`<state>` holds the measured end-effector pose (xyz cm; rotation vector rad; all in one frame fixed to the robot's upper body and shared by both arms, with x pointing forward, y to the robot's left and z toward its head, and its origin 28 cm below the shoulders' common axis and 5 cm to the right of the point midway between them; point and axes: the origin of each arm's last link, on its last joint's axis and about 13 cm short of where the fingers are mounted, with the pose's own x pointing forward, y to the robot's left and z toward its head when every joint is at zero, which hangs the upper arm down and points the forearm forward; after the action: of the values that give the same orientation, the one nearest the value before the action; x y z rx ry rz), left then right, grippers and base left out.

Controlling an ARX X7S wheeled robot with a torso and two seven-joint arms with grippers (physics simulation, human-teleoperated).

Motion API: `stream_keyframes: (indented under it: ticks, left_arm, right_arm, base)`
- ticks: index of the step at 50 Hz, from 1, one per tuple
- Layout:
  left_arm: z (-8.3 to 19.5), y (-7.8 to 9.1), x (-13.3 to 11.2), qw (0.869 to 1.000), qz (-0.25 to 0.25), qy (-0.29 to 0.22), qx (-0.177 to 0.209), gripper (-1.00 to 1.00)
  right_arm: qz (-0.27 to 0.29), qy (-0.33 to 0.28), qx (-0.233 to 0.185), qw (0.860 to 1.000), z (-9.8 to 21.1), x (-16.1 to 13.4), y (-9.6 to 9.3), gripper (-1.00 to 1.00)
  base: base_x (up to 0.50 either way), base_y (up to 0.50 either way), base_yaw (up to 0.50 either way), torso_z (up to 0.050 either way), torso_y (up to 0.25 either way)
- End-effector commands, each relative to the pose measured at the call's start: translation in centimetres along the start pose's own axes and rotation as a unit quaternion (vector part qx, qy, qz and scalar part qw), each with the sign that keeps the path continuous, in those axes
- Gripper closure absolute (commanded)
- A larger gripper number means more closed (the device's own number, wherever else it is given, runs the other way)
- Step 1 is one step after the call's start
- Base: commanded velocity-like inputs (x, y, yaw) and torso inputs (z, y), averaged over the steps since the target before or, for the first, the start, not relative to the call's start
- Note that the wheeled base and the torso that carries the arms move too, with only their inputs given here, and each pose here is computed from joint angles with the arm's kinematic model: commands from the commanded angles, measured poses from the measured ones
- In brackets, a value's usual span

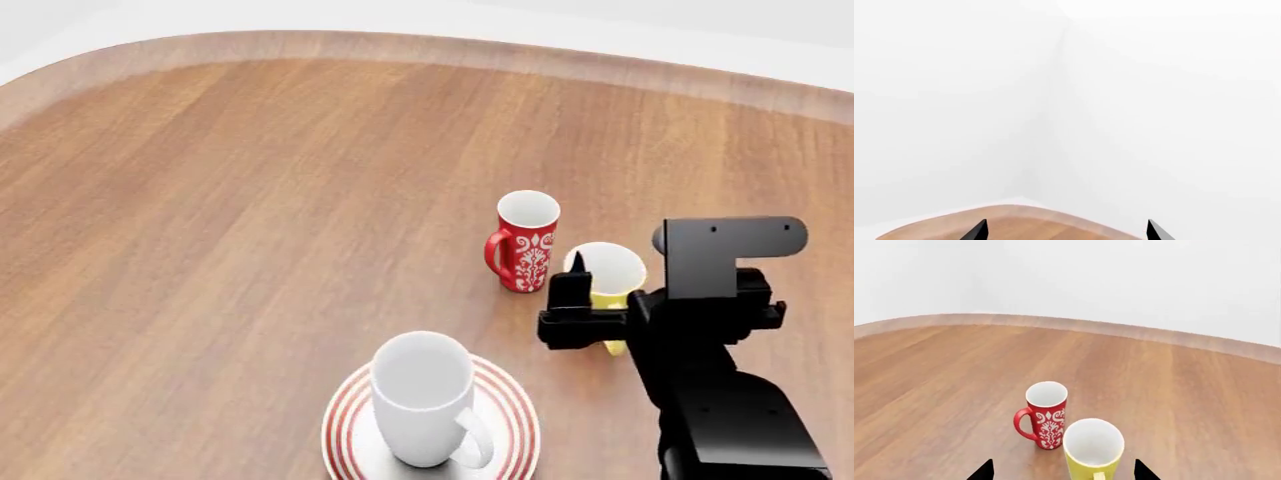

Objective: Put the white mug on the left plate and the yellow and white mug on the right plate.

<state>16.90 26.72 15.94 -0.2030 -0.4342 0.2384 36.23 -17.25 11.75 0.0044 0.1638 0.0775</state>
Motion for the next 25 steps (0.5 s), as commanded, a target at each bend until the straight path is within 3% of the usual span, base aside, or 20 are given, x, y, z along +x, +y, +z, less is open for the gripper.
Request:
stream_keyframes:
  ticks: [1,12,19,25]
  left_arm:
    - [-0.3,-0.3,-0.1,1.000,-0.009,0.004,0.002,-1.00]
    - [-0.3,-0.3,-0.1,1.000,-0.009,0.004,0.002,-1.00]
    - [-0.2,-0.1,0.3,1.000,-0.010,-0.006,0.004,-1.00]
    - [-0.2,0.0,0.2,1.000,-0.009,-0.005,0.006,-1.00]
  right_arm:
    - [-0.007,0.005,0.013,1.000,-0.6,0.5,0.3,-1.00]
    - [-0.007,0.005,0.013,1.000,-0.6,0.5,0.3,-1.00]
    - [-0.005,-0.008,0.007,1.000,1.5,4.5,0.3,-1.00]
    - [-0.013,0.002,0.013,1.000,1.9,4.7,0.5,-1.00]
  base:
    - [0.00,0.00,0.00,0.000,0.000]
    - [0.00,0.00,0.00,0.000,0.000]
    - [0.00,0.00,0.00,0.000,0.000]
    - [0.00,0.00,0.00,0.000,0.000]
